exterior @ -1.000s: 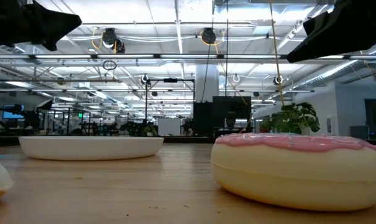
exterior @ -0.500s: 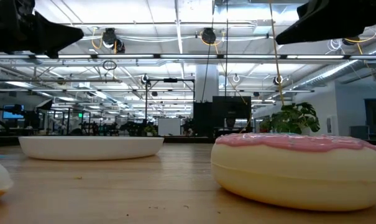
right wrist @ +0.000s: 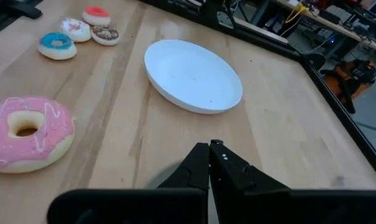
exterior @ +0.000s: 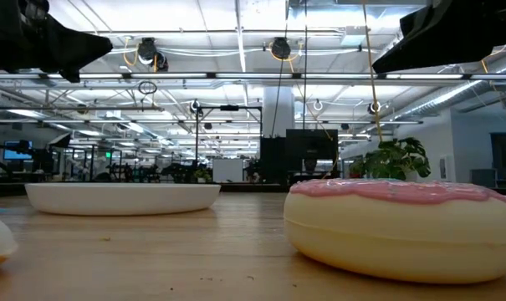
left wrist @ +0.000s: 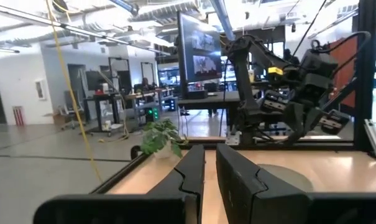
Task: Pick & Place donuts
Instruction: Put the large pink donut in the gray bin
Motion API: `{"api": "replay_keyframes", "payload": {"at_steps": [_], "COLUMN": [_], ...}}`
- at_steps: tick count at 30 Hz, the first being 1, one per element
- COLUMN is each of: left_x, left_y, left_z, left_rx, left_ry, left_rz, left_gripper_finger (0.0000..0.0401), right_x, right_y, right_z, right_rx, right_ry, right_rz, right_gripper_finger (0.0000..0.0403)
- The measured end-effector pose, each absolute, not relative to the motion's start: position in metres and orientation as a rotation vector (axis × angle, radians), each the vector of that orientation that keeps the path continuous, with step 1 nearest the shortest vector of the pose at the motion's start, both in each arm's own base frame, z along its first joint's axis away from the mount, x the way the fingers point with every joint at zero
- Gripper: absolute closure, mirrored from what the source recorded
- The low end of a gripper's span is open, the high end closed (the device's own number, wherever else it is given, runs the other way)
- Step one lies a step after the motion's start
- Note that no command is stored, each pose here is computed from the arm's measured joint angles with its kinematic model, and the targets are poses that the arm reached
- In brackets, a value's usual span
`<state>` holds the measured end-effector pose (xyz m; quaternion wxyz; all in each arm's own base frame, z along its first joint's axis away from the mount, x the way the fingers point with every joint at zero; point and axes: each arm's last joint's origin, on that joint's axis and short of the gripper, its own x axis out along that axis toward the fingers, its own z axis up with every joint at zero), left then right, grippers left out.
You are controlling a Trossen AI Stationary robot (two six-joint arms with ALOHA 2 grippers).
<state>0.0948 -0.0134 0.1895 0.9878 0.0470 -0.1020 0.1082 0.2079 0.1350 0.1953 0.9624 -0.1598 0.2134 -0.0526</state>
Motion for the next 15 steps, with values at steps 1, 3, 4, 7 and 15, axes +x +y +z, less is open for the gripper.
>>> {"api": "replay_keyframes", "payload": {"at_steps": [1,3,4,7,15], "left_x": [0.0949,0.0952,0.0954,0.0955,0.0964], "left_y": [-0.0135,-0.0140,-0.0145,-0.0154,-0.0155], "left_z": [0.1895,0.1886,0.1881,0.1884,0.1839], "left_rx": [0.095,0.102,0.107,0.109,0.153], "left_ry": [-0.205,-0.197,-0.194,-0.200,-0.151], "left_rz": [0.216,0.198,0.182,0.151,0.155], "left_gripper_finger": [0.0352,0.0352,0.0352,0.0352,0.0352], "right_x": [0.2079,0.2084,0.2087,0.2110,0.2149], "right_y": [0.1349,0.1352,0.1355,0.1372,0.1402], "right_z": [0.1951,0.1960,0.1967,0.1979,0.2023], "right_rx": [-0.325,-0.324,-0.320,-0.301,-0.305], "right_ry": [0.433,0.425,0.418,0.392,0.336], "right_rz": [-0.107,-0.106,-0.106,-0.105,-0.094], "right_gripper_finger": [0.0401,0.0402,0.0402,0.0402,0.0401]}}
